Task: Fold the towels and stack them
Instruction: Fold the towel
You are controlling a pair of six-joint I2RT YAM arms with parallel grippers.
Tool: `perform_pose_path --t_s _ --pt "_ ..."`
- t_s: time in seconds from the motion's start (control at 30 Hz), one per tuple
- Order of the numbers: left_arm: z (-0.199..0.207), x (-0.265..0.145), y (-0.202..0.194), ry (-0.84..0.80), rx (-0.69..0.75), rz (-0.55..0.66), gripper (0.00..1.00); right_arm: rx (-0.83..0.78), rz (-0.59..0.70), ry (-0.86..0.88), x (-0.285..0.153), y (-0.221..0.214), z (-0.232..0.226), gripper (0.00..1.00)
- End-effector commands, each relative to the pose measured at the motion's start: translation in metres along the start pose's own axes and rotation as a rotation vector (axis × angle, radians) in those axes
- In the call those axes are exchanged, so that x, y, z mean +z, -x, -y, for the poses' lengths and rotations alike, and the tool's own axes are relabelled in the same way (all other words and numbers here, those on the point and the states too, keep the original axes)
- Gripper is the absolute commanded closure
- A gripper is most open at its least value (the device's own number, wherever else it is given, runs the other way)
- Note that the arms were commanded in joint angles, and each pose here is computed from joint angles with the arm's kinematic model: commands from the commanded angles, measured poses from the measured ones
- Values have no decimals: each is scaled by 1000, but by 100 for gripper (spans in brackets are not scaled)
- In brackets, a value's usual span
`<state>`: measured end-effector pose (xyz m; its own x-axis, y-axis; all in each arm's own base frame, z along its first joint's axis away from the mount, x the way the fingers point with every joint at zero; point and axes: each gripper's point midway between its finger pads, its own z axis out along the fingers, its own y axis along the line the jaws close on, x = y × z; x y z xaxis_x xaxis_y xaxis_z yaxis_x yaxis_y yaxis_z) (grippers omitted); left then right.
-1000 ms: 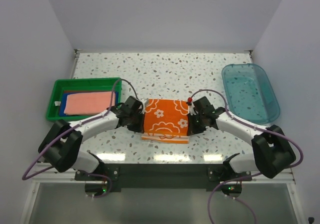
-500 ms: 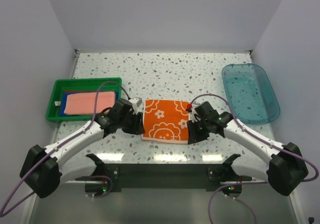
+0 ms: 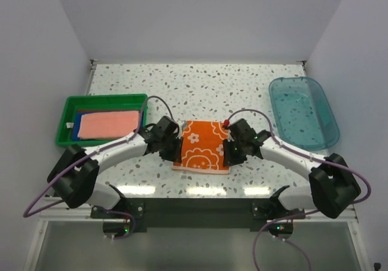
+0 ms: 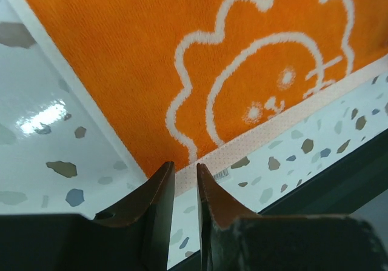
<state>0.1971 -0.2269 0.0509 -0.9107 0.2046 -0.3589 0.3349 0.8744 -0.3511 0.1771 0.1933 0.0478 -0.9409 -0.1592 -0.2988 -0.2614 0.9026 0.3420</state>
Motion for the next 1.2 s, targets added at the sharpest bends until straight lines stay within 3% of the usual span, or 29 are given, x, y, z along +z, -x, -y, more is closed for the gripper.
perform_pose_path --t_s 0.0,0.17,0.3,0.37,0.5,0.63,0.77,0.93,1.17 --pt "1 10 -23 -17 17 -62 75 26 -16 -2 17 -9 6 78" --pt "-12 19 -59 19 -13 -160 76 42 -91 -40 22 -32 17 78" --pt "-16 10 -62 46 -21 -148 76 36 -97 -77 11 -38 24 78" --pt "-11 -2 -45 52 -17 -86 71 9 -98 -80 1 -36 23 78" --pt "4 -27 9 65 10 77 57 -71 32 -134 -28 17 16 78" --pt "9 -48 77 95 55 237 52 -80 170 -147 -46 78 11 79" --pt "-8 -42 132 90 39 328 53 -37 264 -153 -39 127 16 79" --pt "-34 -11 177 122 41 324 58 20 312 -130 -7 166 25 80" --pt "-58 45 173 152 33 235 65 57 270 -160 40 170 50 82"
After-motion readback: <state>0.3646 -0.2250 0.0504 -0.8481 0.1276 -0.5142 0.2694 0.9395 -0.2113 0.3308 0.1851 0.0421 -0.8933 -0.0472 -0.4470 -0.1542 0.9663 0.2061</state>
